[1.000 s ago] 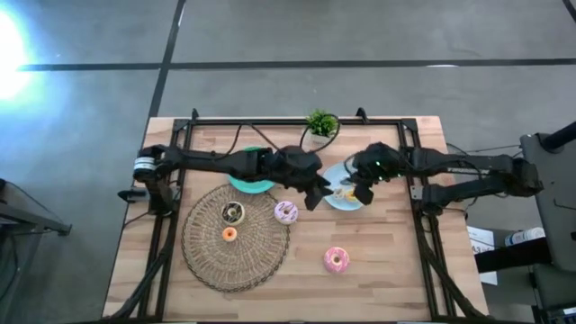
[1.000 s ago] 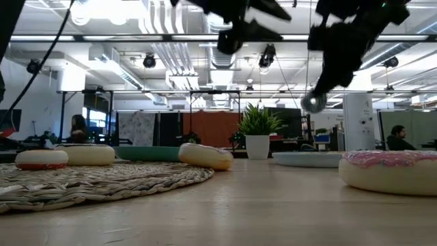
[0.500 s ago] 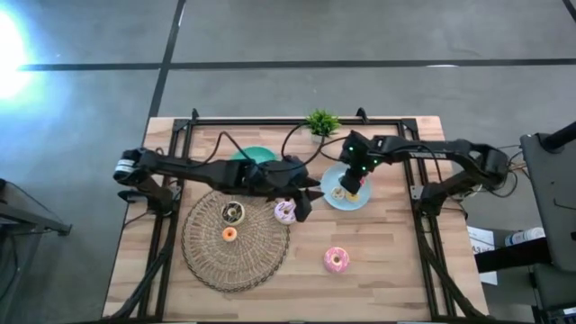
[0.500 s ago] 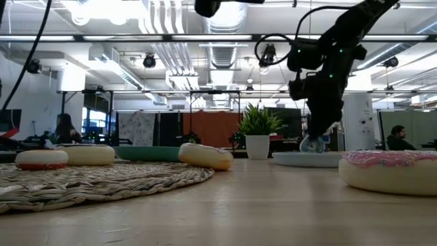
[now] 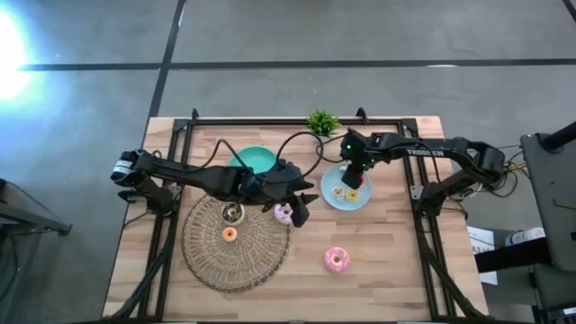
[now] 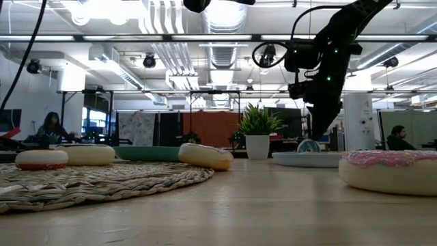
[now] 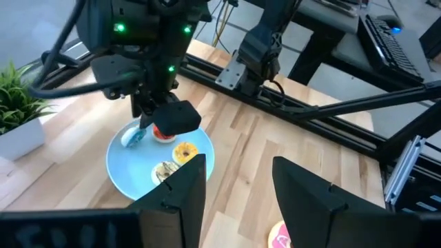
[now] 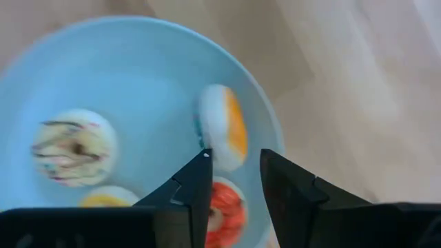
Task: Pick & Place donuts
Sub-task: Put the small blue donut into the blue plate
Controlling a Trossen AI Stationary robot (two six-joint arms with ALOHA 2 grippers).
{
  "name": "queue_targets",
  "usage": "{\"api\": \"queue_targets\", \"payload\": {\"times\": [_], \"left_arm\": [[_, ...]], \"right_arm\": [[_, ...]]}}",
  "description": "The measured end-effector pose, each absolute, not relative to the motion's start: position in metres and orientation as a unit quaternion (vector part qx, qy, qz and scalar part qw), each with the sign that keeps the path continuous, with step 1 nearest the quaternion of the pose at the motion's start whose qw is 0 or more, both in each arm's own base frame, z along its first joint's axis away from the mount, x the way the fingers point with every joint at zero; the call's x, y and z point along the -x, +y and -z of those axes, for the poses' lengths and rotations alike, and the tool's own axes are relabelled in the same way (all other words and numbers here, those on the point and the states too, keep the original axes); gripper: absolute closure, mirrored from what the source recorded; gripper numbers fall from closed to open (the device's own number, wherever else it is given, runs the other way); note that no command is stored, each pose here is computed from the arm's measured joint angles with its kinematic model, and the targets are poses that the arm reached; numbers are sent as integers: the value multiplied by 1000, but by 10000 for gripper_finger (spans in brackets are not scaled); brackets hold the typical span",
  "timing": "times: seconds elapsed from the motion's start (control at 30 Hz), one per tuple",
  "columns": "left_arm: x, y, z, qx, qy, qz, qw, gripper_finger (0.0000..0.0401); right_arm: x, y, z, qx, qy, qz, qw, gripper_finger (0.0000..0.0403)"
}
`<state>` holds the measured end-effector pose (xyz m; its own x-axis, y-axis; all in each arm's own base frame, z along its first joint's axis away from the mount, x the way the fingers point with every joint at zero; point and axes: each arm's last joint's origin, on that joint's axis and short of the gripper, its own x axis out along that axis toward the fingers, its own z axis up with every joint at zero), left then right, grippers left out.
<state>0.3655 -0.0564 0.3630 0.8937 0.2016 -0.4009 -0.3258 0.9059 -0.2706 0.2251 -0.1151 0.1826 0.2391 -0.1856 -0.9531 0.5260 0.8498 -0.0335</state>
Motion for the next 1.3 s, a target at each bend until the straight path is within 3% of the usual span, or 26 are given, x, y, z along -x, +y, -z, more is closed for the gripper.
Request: {"api": "queue_targets", "payload": {"times": [0.5, 1.3], "left_arm": [[-365, -56, -362, 165, 188, -138, 958, 260], [-365, -56, -361, 165, 195, -141, 956, 259]], "right_arm": [[-223, -123, -182, -123, 574, 261, 766, 345], [-223, -141, -170, -104, 583, 257, 764, 348]]}}
